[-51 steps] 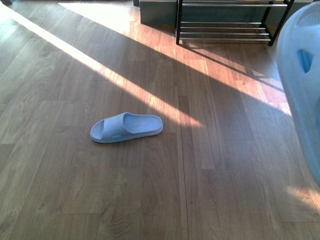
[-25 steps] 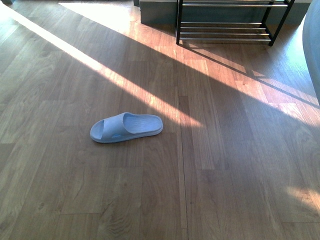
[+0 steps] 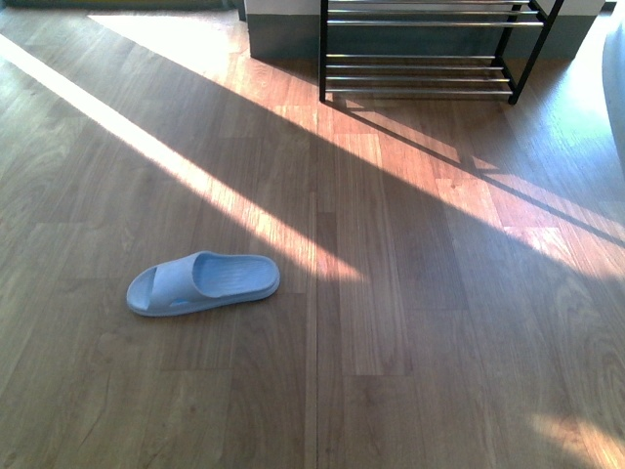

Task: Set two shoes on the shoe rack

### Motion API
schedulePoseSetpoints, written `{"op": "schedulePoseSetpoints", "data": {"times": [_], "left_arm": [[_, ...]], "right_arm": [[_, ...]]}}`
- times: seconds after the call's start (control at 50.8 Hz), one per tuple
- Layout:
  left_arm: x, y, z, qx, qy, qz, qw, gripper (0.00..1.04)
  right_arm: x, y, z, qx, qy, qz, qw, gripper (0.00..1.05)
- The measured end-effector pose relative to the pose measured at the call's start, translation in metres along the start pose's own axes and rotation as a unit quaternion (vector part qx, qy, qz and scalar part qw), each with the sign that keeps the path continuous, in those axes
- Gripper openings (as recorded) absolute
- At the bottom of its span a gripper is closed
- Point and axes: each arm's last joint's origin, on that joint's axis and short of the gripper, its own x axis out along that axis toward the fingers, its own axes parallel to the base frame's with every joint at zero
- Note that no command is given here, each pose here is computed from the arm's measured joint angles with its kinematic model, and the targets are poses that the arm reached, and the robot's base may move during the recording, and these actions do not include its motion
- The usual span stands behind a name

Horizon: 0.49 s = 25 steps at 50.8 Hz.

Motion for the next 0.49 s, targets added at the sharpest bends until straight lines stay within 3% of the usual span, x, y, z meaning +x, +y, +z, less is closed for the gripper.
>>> {"op": "schedulePoseSetpoints", "data": {"times": [0.492], "left_arm": [[0.0,0.0,0.0,0.0,0.0,0.0,1.0,0.95]], "right_arm": [[0.0001,0.0,-0.0001,0.0,0.0,0.0,1.0,0.01]]}}
